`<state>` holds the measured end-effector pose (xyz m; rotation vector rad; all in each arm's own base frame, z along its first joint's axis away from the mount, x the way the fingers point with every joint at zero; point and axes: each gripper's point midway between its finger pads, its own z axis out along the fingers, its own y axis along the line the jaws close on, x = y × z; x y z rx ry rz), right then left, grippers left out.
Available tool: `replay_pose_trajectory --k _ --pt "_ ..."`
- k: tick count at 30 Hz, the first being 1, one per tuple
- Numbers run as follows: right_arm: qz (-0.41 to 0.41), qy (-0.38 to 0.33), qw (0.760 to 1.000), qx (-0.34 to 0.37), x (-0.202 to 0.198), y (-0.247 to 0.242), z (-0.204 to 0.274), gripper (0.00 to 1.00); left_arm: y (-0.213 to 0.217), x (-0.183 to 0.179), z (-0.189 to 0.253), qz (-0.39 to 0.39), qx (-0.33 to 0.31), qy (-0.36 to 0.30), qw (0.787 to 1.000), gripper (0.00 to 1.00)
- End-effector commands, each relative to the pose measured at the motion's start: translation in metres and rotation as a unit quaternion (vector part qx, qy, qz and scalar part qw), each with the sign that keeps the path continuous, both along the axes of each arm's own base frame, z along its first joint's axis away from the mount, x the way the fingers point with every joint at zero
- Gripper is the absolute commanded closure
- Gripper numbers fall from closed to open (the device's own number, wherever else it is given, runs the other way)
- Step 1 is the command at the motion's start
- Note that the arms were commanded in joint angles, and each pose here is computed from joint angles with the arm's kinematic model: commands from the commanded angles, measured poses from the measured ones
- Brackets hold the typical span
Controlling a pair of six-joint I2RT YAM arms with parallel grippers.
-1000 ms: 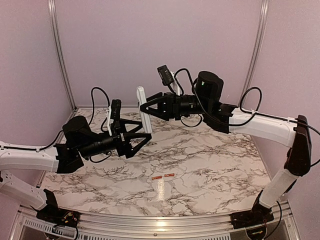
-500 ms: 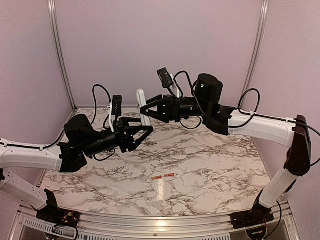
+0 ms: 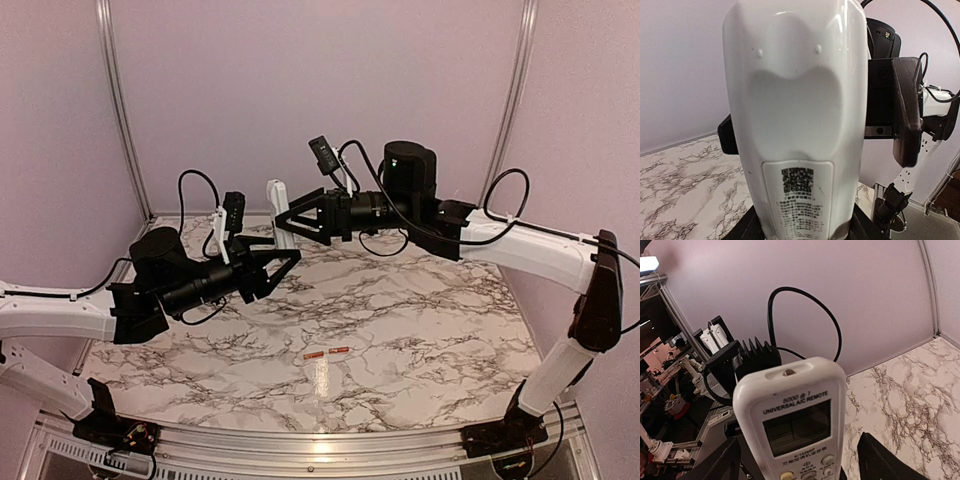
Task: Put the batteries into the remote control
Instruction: Pass from the right arm to the left, then pass from the left arm to the right
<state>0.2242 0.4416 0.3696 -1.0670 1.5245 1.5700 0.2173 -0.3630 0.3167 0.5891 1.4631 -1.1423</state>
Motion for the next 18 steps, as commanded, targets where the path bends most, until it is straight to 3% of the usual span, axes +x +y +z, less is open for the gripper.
replay_pose_trajectory --k 1,6,18 --pt "-0.096 -0.004 0.993 -0.073 0.022 -0.012 -0.005 0.21 0.022 0.021 -0.003 0.089 0.059 -0.013 0.994 0.73" --pt "-0.165 0.005 0.978 -0.129 0.042 -0.023 -0.021 0.23 0.031 0.033 -0.024 0.132 0.117 -0.001 0.984 0.75" --pt "-0.151 0.039 0.975 -0.159 0.046 -0.013 -0.040 0.27 0.024 0.042 -0.059 0.160 0.191 0.026 0.968 0.78"
